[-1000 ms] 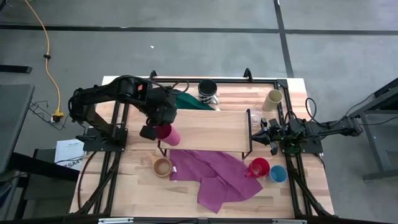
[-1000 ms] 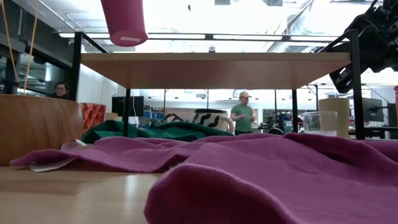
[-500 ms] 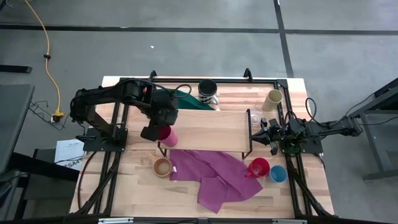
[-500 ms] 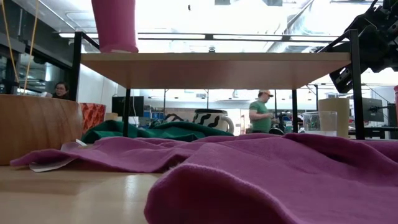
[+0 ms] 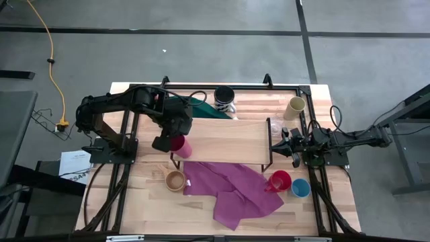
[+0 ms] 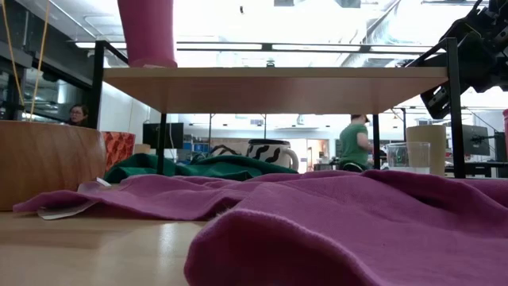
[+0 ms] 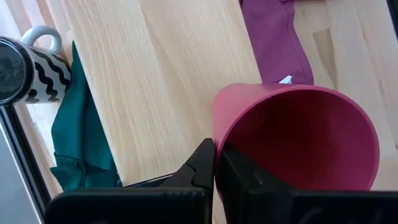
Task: Stack small to large cups/mugs on shelf
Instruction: Put the pink cup on the shelf, then put the white cup on the shelf
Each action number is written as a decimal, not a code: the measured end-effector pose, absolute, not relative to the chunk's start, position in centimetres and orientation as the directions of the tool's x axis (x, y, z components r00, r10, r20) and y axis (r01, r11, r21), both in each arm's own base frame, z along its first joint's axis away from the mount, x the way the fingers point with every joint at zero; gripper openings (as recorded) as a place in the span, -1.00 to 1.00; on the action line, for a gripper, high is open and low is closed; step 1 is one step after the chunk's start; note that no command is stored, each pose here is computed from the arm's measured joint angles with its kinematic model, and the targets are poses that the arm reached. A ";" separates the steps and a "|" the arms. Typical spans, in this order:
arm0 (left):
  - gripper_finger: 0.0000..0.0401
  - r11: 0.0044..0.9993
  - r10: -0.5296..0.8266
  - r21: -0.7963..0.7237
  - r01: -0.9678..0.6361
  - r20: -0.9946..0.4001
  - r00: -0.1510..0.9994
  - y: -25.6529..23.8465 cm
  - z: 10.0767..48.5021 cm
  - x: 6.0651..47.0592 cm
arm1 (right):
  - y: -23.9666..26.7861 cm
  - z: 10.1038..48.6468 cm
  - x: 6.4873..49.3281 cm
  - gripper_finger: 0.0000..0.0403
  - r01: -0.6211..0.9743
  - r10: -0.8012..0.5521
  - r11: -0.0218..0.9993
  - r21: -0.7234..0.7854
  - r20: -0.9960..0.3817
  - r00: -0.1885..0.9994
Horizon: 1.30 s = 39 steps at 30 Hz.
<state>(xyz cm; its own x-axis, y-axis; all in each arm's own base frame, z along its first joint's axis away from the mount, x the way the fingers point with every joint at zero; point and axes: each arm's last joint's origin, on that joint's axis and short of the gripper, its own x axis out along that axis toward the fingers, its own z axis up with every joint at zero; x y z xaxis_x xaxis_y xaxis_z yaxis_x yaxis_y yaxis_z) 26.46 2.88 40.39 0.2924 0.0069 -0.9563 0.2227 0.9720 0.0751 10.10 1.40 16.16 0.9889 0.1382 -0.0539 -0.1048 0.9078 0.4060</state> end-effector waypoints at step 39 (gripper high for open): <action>-0.65 0.971 0.006 0.076 0.226 -0.956 0.294 2.9 40.4 26.5 | 1.4 16.2 10.1 -1.00 -0.105 0.138 0.908 0.406 -0.054 0.989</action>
